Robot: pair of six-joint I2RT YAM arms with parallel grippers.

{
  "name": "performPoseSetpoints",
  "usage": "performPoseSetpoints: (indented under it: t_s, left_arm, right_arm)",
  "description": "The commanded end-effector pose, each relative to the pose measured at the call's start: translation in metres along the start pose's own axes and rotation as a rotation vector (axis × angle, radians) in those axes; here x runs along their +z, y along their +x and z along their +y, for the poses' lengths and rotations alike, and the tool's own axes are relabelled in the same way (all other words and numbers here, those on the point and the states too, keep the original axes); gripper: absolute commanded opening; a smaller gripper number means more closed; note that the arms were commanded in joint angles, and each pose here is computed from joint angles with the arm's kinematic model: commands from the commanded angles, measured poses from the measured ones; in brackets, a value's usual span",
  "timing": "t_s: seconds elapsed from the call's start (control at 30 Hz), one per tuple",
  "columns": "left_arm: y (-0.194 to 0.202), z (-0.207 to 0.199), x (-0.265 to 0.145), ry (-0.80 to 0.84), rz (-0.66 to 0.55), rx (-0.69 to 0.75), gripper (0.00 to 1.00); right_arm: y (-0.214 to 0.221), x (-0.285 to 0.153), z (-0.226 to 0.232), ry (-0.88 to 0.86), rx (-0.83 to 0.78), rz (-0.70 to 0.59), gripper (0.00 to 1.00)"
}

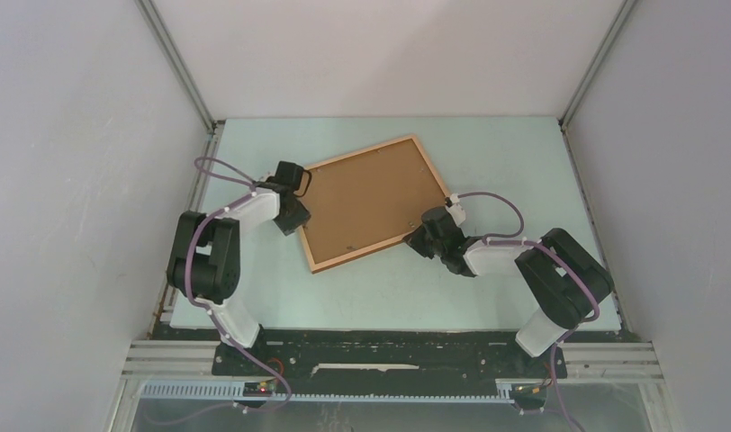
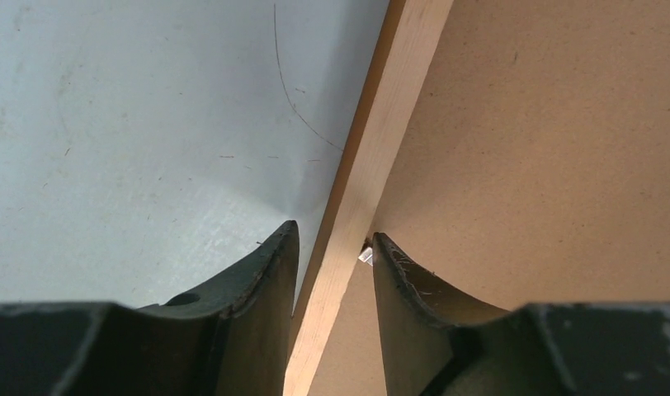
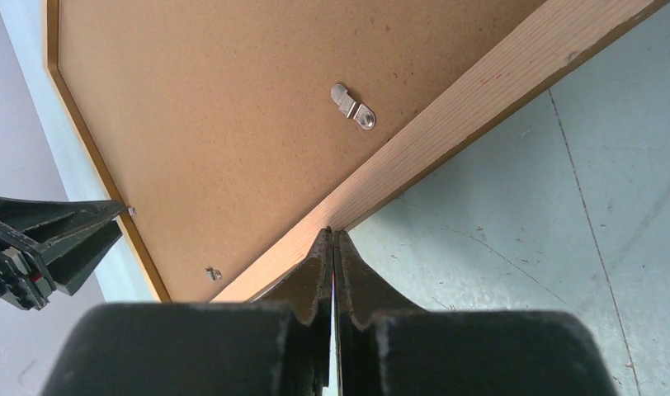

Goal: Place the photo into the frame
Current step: Install the photo frame at the center of the board.

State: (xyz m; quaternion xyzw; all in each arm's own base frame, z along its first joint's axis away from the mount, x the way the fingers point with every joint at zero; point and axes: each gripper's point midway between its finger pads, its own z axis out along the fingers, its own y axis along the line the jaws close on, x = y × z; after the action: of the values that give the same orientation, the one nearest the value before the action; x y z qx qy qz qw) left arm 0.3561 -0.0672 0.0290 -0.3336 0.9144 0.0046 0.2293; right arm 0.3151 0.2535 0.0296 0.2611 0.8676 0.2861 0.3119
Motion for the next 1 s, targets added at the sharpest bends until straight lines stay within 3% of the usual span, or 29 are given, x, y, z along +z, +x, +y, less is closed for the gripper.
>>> performPoseSetpoints:
  t_s: [0.0,0.27,0.43,0.57,0.63,0.83,0.9,0.97]
  left_arm:
    - [-0.013,-0.008,0.000,0.006,-0.031,-0.021,0.44]
    - [-0.005,-0.004,0.006,-0.010,-0.002,-0.001,0.44]
    - [0.000,0.002,0.006,-0.016,0.007,0.022,0.13]
    - [0.000,0.005,0.005,-0.023,0.002,0.036,0.01]
    - [-0.001,0.005,0.004,-0.021,-0.001,0.041,0.00]
    - [-0.018,-0.001,-0.011,0.003,-0.054,0.049,0.04]
    - [-0.030,-0.003,-0.027,0.024,-0.097,0.064,0.17]
    - [-0.043,-0.006,-0.047,0.061,-0.148,0.080,0.46]
  right_arm:
    - [0.010,0.006,-0.031,0.108,-0.045,0.029,0.02]
    - [0.010,0.007,-0.032,0.108,-0.043,0.032,0.02]
    - [0.010,0.007,-0.032,0.109,-0.042,0.031,0.02]
    - [0.010,0.007,-0.032,0.110,-0.043,0.030,0.01]
    - [0.010,0.007,-0.032,0.110,-0.043,0.030,0.01]
    - [0.010,0.006,-0.032,0.108,-0.048,0.031,0.01]
    - [0.009,0.006,-0.031,0.104,-0.051,0.030,0.01]
    - [0.009,0.005,-0.031,0.104,-0.057,0.030,0.02]
